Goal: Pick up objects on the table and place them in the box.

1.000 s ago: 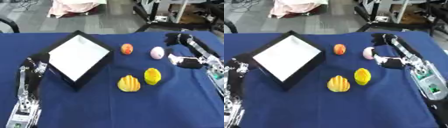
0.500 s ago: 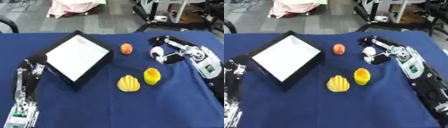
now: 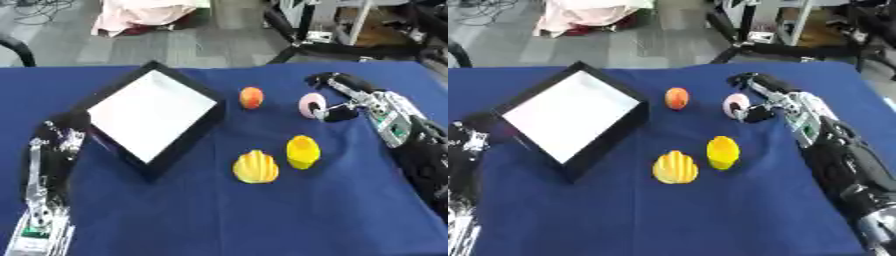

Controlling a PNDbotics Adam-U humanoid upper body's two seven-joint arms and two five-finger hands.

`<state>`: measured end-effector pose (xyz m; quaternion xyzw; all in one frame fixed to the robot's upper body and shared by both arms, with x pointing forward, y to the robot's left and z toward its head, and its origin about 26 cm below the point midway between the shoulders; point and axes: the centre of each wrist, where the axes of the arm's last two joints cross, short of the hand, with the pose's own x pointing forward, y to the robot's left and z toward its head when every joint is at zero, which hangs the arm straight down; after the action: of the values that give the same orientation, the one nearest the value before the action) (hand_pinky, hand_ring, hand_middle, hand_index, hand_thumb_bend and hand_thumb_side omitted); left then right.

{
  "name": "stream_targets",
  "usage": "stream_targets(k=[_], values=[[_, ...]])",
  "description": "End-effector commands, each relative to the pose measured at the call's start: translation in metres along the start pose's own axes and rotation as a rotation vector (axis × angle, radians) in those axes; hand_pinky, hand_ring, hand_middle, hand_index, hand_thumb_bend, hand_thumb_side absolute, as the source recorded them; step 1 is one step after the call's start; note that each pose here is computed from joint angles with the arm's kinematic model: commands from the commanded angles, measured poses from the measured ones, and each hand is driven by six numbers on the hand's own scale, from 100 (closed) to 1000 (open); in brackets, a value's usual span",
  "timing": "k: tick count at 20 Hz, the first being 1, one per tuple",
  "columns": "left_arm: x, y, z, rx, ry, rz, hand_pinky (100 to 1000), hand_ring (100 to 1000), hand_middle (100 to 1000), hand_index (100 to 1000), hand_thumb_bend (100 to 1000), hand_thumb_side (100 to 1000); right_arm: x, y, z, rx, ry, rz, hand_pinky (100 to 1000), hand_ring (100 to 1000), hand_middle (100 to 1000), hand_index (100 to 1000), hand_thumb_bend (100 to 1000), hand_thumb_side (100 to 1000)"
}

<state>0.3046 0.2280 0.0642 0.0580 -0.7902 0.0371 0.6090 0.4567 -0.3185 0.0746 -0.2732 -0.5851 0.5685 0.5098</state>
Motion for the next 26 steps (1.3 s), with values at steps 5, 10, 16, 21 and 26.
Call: stream_targets(k=[5,10,16,21,26], values=[[0.008,-0.005,-0.004,-0.022,-0.030,0.012,625,852,596,682,762,574,-0.007,-0.001,-0.004,0.000,0.065,0.044,871,822,810,923,100,199],[0.010,-0.009,-0.005,-0.031,-0.038,0.018,625,852,596,682,762,575,-0.007,0.006,-0.006,0.044,0.090,0.054,874,821,800,868,100,211],[0.011,-0.010,-0.007,-0.036,-0.044,0.023,625,853,596,682,761,573,-0.009,0.006,-0.006,-0.002,0.119,0.089,825,649,473,540,100,204],[0.011,-0.010,-0.007,-0.036,-0.044,0.023,625,853,596,682,761,572,-0.005,-0.003,-0.007,-0.201,0.131,0.126,767,549,288,317,100,159],[0.011,-0.010,-0.007,-0.035,-0.044,0.023,625,852,596,682,760,573,0.004,-0.021,-0.010,-0.355,0.099,0.135,744,525,253,276,100,122]])
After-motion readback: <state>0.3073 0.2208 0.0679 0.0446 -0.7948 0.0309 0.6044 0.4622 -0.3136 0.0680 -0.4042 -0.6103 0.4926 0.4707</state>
